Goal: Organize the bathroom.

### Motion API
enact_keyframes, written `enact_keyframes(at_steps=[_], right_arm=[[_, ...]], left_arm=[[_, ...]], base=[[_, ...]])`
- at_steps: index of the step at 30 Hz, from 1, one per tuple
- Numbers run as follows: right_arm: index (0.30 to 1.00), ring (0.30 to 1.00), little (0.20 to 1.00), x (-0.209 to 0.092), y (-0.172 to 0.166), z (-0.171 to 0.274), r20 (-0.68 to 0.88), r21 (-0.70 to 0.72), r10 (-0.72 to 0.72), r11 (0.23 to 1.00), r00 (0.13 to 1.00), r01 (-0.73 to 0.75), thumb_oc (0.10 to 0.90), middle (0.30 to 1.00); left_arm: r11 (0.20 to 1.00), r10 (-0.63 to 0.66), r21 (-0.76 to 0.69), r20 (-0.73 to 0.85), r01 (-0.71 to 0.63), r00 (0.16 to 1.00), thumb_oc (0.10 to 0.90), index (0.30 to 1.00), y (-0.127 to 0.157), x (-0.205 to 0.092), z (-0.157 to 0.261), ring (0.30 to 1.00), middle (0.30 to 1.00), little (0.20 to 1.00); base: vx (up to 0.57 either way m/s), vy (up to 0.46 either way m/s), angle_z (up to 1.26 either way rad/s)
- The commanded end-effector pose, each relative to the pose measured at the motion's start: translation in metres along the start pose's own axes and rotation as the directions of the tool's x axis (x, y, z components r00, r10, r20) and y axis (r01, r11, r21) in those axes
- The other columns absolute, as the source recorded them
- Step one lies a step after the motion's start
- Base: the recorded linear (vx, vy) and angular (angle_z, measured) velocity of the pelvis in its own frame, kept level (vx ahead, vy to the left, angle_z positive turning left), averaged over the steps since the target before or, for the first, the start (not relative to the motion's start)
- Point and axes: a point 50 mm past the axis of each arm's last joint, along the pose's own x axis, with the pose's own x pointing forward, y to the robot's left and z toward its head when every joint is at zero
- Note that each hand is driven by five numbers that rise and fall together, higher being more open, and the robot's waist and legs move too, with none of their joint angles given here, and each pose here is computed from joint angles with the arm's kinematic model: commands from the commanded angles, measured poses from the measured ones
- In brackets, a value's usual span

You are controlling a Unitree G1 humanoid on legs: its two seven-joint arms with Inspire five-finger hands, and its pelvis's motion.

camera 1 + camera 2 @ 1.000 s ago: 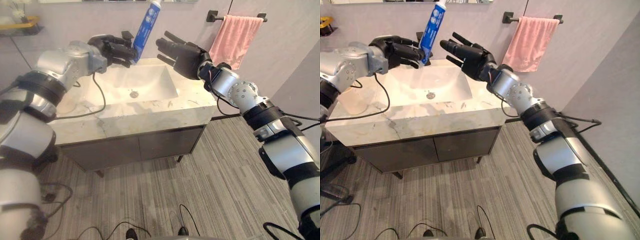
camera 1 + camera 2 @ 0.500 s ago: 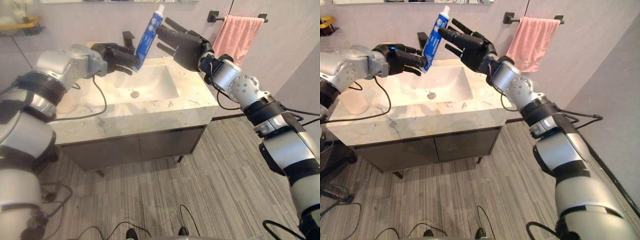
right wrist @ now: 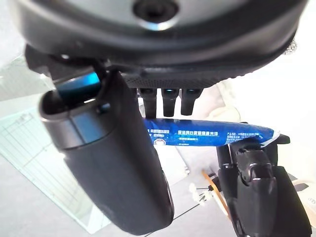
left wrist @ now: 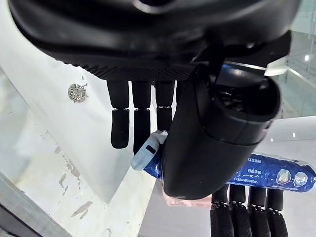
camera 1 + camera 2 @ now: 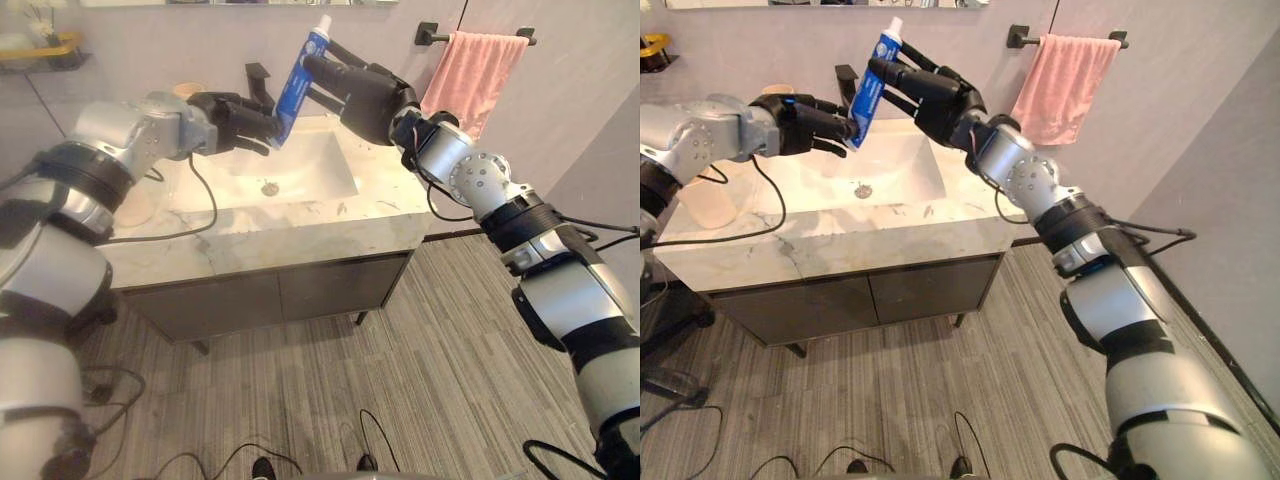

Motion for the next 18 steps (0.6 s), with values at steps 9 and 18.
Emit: enact_keyframes(at_steps=[9, 18], right_arm=[[0.900, 0.900, 0.900, 0.0106, 0.0206, 0.0469, 0.206, -0.061, 0.026, 0.998, 0.978, -0.014, 0.800, 0.900], [0.900, 0.900, 0.900, 0.0099, 0.0198, 0.0515, 0.219, -0.059, 0.015, 0.998, 0.976, -0.002, 0.800, 0.900]], left_arm=[[0.999, -0.035, 0.006, 0.180, 0.035, 0.983, 0.400, 0.300, -0.0109, -0.0104, 0.0575, 0.300, 0.300, 0.300], [0.999, -0.050, 0.007, 0.163, 0.050, 0.985, 0.400, 0.300, -0.0115, -0.0103, 0.0554, 0.300, 0.300, 0.300]], base=[[0.00, 0.000, 0.00], [0.00, 0.000, 0.00]])
